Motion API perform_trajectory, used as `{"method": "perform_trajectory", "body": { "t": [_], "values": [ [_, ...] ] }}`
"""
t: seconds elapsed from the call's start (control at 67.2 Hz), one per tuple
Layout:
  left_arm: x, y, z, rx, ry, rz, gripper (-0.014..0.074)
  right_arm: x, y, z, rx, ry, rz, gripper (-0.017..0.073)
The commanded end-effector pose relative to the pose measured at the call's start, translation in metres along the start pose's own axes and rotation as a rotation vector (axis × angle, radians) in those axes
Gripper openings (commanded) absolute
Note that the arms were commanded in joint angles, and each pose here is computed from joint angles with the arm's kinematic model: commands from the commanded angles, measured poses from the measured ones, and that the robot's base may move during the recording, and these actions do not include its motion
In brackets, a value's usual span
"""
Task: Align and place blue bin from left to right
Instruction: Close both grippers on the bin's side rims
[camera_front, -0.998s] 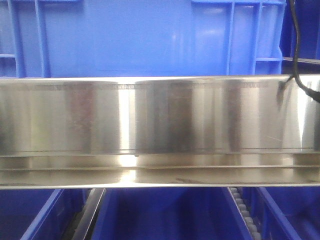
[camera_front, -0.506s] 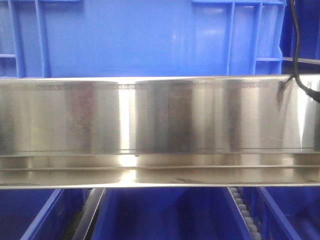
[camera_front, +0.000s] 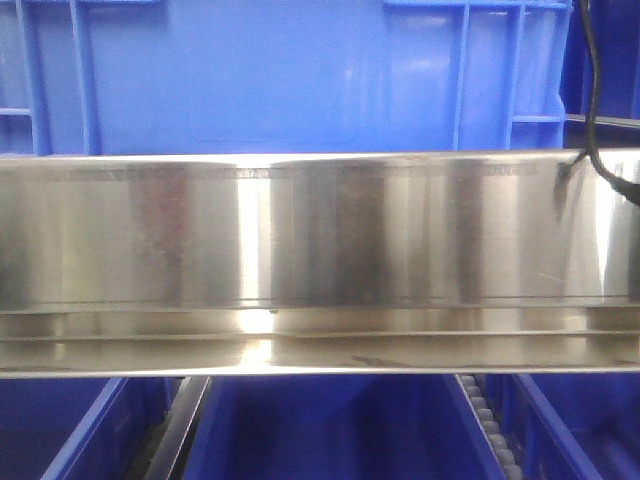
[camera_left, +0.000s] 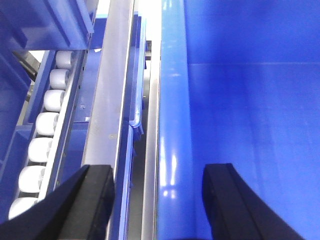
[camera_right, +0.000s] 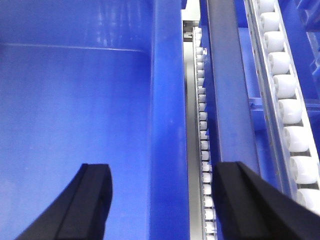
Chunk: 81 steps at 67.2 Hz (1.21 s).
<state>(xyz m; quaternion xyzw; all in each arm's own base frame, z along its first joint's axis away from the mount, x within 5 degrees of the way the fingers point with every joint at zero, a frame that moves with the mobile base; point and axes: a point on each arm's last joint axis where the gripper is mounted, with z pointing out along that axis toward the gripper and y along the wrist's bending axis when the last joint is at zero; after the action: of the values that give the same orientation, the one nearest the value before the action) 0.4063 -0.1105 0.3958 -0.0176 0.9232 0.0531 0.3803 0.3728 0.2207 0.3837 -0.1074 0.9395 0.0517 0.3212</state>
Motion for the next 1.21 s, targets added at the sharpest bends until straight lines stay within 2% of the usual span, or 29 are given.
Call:
{"method": "perform_trajectory", "body": {
  "t": [0.0, 0.253, 0.402, 0.476, 0.61, 0.7, 1.191],
  "values": [
    [-0.003, 0.002, -0.002, 0.001, -0.012, -0.015, 0.0307, -0.003, -0.003, -0.004, 0.006, -0.022, 0.004, 0.0328],
    [-0.003, 0.002, -0.002, 0.001, -0.012, -0.015, 0.0307, -0.003, -0.003, -0.002, 0.007, -0.018, 0.005, 0.0323],
    [-0.003, 0.002, -0.002, 0.001, -0.012, -0.016, 0.0284, 0.000, -0.003, 0.006, 0.017, 0.015, 0.005, 0.0221],
    [-0.002, 0.003, -0.002, -0.003, -0.003, -0.016, 0.0188, 0.000, -0.002, 0.007, 0.019, 0.020, 0.008, 0.0105],
    [-0.001, 0.003, -0.002, -0.004, 0.000, -0.016, -0.0104, 0.000, -0.002, 0.009, 0.015, 0.012, 0.008, -0.0094],
    [-0.002, 0.002, -0.002, 0.000, -0.006, -0.016, -0.0111, 0.000, -0.002, 0.009, 0.016, 0.014, 0.008, -0.0067],
    [-0.003, 0.002, -0.002, 0.004, -0.014, -0.016, -0.0111, -0.001, -0.002, 0.009, 0.012, 0.004, 0.008, -0.0067]
  ]
}}
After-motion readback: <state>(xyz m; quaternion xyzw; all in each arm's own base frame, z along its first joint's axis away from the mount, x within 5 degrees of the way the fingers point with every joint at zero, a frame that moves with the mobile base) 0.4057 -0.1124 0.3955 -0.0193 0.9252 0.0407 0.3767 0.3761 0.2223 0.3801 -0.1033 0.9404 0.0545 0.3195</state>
